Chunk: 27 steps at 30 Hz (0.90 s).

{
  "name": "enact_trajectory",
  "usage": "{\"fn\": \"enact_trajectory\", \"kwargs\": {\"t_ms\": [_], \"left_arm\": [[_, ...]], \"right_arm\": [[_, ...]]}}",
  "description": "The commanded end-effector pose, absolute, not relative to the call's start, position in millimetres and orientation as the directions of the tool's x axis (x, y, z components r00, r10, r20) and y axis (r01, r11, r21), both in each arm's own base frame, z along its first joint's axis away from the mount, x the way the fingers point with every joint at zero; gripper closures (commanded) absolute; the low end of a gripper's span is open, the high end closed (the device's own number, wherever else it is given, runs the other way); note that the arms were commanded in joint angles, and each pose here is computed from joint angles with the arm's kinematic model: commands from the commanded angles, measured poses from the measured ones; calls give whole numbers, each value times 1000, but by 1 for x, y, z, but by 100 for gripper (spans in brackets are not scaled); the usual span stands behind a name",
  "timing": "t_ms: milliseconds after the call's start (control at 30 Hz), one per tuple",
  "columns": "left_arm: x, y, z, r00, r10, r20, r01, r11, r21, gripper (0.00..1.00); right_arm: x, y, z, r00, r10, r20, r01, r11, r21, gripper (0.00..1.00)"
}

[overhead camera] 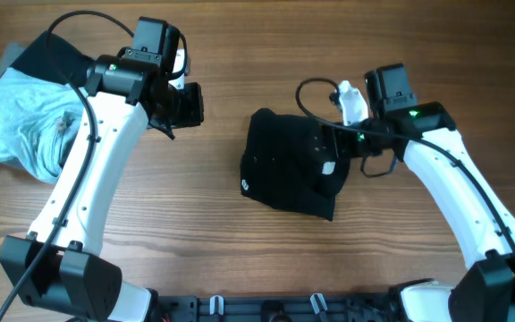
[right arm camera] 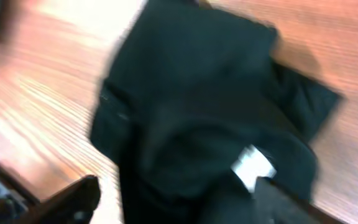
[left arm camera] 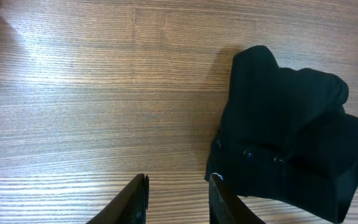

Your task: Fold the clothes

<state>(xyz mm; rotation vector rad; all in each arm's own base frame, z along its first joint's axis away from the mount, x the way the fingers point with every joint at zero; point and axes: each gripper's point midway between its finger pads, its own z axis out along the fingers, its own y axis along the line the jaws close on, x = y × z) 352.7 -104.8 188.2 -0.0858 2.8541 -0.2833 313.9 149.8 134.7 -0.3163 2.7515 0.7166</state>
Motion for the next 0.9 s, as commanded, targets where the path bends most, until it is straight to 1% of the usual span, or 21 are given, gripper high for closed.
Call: {"fn": "enact_trajectory", "kwargs": {"t_ms": [0,67,100,133,167,233,267,300,367,433,533,567,667,700,733,767,800,833,867], "left_arm": [[352,-104,182,-966,-79,-246,-32,981,-193,68],[352,-104,182,-966,-79,-246,-32,981,-193,68],[352,-104,182,-966,-79,-246,-32,981,-193,69],[352,-104,182,-966,-79,-246,-32,981,-193,68],[352,-104,182,-966,-79,-246,-32,981,-193,68],[352,-104,182,-966,-79,-245,-32,981,-193,68],[352,-104,182,-966,-79,-245,-32,981,-193,68],[352,-104,182,-967,-79,-244,-31,980,-196,67],[351,-106,182,-967,-79,-242,-29,979,-203,64],[351,-108,183,-968,-78,-238,-25,976,-215,57],[347,-119,184,-973,-73,-218,-11,962,-273,45],[345,-123,185,-976,-70,-208,-5,954,-298,42],[340,-130,181,-981,-63,-183,1,944,-331,42],[338,-131,177,-983,-57,-174,3,945,-328,44],[335,-133,173,-985,-50,-165,6,945,-326,44],[333,-135,170,-986,-44,-158,9,946,-324,44],[332,-136,166,-987,-38,-153,13,946,-323,43],[330,-138,163,-988,-31,-149,19,947,-322,39],[329,-140,161,-989,-27,-147,22,947,-321,29]], "right_arm": [[321,155,123,-980,73,-185,-27,872,488,14],[324,152,101,-979,188,-82,129,873,470,18],[327,157,89,-976,213,-38,169,862,478,26],[329,162,83,-978,206,-20,169,850,499,36],[330,167,80,-981,196,-7,165,840,518,41],[329,176,73,-989,147,13,129,822,555,79],[327,174,70,-988,150,23,138,825,547,94],[324,167,66,-986,162,35,157,843,514,96],[320,150,62,-981,188,37,185,879,439,96],[312,123,59,-981,192,18,188,930,317,96],[302,76,57,-979,201,-16,199,977,78,96],[299,70,56,-979,201,-13,201,979,40,96],[297,69,51,-979,205,-7,204,978,36,96],[297,69,49,-979,205,-8,205,978,37,93],[298,71,49,-979,204,-7,204,978,44,69],[299,72,49,-981,194,-10,194,980,51,56],[302,78,50,-990,139,-19,137,987,87,44],[304,85,53,-996,81,-31,76,989,128,41],[307,94,57,-999,27,-47,18,985,173,41]]}}
